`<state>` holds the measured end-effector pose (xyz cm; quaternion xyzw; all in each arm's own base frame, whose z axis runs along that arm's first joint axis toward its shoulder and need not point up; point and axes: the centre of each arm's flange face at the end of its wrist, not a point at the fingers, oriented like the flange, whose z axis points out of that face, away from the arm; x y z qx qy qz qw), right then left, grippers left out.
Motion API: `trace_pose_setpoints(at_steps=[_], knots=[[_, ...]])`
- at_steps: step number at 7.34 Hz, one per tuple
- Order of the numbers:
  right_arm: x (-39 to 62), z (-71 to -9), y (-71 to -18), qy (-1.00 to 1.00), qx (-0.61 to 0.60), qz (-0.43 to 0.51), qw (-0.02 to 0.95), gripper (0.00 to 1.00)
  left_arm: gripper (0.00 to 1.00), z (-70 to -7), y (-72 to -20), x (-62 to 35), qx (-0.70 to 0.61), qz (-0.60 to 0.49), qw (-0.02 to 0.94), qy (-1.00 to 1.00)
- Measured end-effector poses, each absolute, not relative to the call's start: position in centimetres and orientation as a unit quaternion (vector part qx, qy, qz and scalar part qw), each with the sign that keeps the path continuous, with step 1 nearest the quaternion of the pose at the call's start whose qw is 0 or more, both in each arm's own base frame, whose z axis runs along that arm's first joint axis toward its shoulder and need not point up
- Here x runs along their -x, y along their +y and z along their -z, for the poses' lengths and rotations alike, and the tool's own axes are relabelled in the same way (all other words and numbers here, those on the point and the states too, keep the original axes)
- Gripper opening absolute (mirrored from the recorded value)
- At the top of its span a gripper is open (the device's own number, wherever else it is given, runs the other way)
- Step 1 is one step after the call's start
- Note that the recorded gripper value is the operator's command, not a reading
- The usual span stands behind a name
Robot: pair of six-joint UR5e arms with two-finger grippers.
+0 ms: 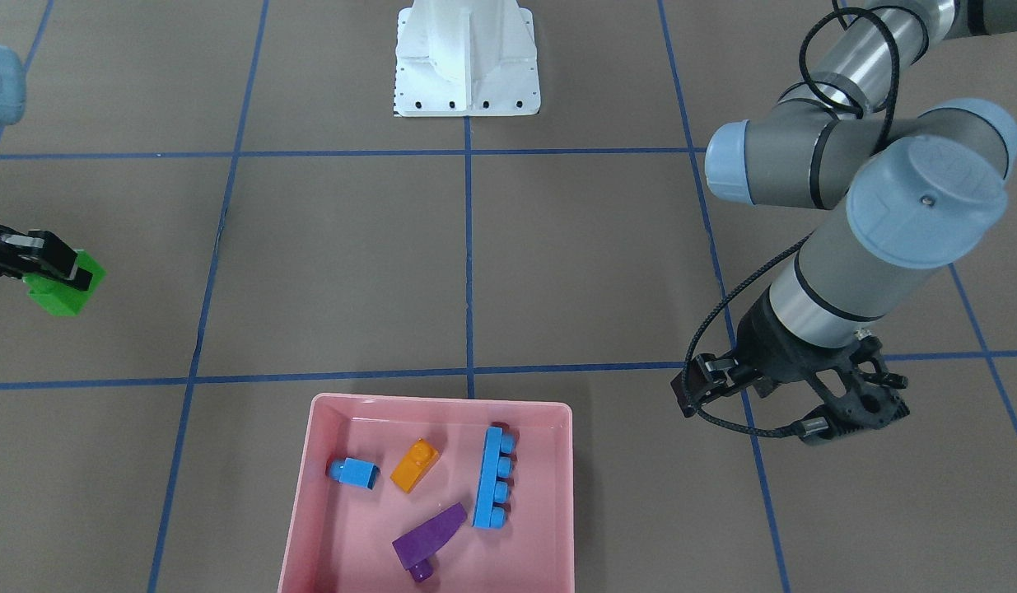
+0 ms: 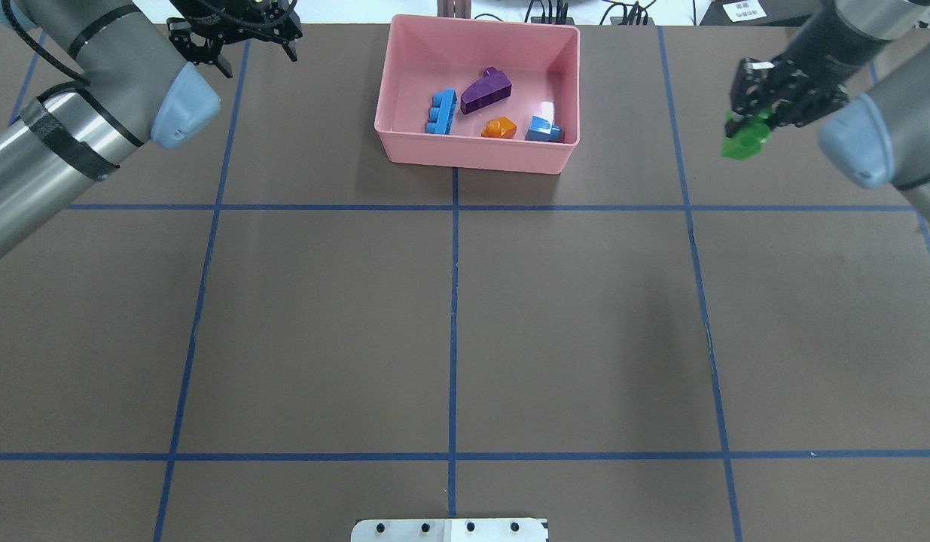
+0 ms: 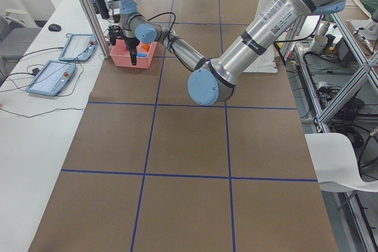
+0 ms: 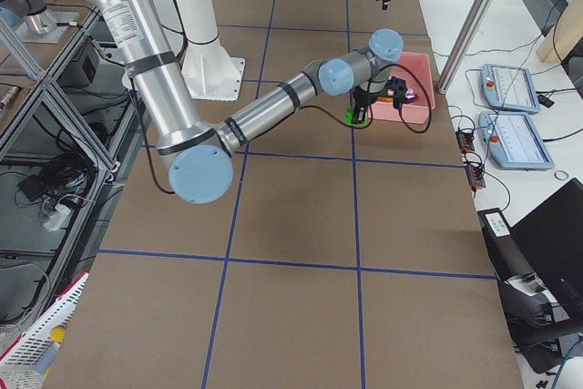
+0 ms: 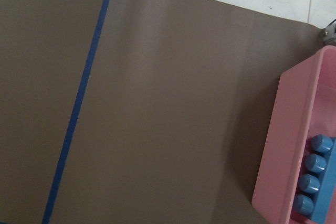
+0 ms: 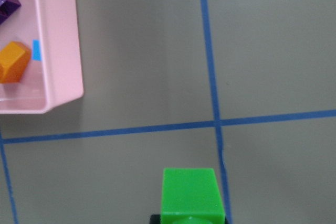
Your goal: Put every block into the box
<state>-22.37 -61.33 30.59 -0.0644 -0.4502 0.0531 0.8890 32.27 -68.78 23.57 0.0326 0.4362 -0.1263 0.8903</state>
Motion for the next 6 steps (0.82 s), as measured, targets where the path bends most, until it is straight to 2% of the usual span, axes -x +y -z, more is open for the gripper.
trace_pose_setpoints(at_steps=[2, 5, 6], knots=[[30.8, -23.8, -66.6, -0.433, 0.076, -0.072, 0.895, 0.00, 1.00, -23.6, -68.5, -32.5, -0.032, 0.121, 0.890, 0.437], [40.8, -22.0, -73.6, -0.429, 0.057, -0.094, 0.896, 0.00, 1.00, -23.4, -68.1, -32.2, -0.041, 0.109, 0.891, 0.438], [43.1, -22.0, -74.8, -0.428, 0.046, -0.100, 0.897, 0.66, 1.00, -23.6, -68.0, -32.0, -0.042, 0.108, 0.892, 0.438]])
